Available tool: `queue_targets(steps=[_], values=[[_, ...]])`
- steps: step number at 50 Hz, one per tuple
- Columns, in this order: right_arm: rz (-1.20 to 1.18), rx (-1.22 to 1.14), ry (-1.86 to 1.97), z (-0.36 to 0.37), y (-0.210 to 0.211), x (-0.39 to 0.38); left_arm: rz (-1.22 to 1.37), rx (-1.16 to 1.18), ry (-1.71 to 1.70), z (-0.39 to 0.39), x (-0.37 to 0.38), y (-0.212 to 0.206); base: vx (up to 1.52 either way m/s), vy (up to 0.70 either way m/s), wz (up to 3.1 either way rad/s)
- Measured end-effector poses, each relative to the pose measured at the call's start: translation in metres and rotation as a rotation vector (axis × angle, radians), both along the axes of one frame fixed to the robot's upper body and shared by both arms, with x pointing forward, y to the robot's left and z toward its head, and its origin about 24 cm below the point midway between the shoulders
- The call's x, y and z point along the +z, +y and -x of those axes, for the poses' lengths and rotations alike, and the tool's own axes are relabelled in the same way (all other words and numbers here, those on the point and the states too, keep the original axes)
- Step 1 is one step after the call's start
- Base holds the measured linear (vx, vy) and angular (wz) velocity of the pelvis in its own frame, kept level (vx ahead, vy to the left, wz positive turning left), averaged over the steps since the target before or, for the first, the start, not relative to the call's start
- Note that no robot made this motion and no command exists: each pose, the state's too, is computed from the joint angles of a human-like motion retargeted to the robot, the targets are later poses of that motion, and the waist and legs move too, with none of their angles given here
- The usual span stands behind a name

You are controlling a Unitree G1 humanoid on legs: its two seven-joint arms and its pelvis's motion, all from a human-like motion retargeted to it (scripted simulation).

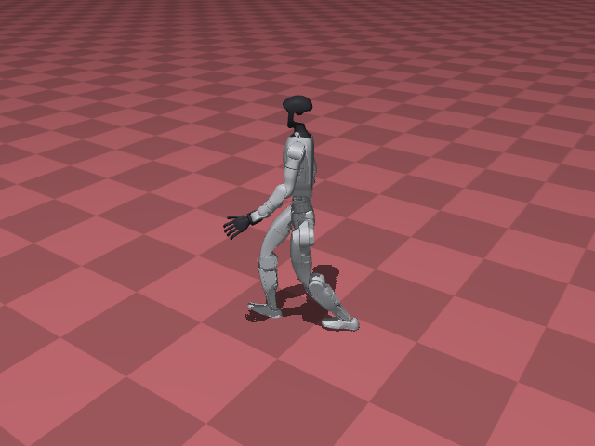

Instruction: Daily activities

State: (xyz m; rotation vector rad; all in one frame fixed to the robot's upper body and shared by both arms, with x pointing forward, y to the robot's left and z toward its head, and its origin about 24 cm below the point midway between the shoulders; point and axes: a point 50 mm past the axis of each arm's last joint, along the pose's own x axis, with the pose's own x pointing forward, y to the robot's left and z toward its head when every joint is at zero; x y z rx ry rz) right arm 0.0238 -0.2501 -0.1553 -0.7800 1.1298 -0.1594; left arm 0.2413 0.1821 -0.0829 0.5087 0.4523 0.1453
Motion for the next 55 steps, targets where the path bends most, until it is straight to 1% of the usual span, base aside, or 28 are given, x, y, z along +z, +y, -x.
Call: queue_targets(steps=[5,12,17,22,28,33,40,47,52,55], values=[[0.026,-0.038,-0.015,-0.005,-0.011,0.003,0.011,-0.04,0.078,0.021,-0.015,-0.004,0.53,-0.12,0.3],[0.052,-0.047,-0.089,-0.028,-0.023,0.009,0.016,-0.032,0.418,0.103,-0.063,0.003,0.53,-0.12,0.29],[0.047,-0.001,-0.171,-0.06,-0.024,0.016,0.002,-0.03,0.627,0.157,-0.081,0.013,0.44,-0.12,0.38],[0.077,0.113,-0.258,-0.108,-0.022,0.028,-0.017,0.019,0.698,0.178,-0.083,0.031,0.41,-0.15,0.3],[0.096,0.28,-0.362,-0.166,-0.007,0.049,-0.007,0.167,0.718,0.2,-0.082,0.049,0.44,-0.08,-0.07],[0.062,0.392,-0.491,-0.208,0.019,0.07,0.023,0.293,0.729,0.217,-0.082,0.054,0.49,0.0,-0.3],[-0.019,0.548,-0.6,-0.235,0.059,0.088,0.045,0.374,0.714,0.218,-0.082,0.057,0.47,0.05,-0.18],[-0.111,0.617,-0.471,-0.202,0.08,0.061,0.05,0.429,0.628,0.198,-0.077,0.067,0.49,0.02,-0.34],[-0.185,0.558,-0.233,-0.141,0.081,0.021,0.048,0.481,0.532,0.171,-0.068,0.081,0.51,0.06,-0.12],[-0.214,0.487,-0.075,-0.098,0.074,0.002,0.052,0.477,0.47,0.15,-0.063,0.082,0.45,0.08,0.3]])
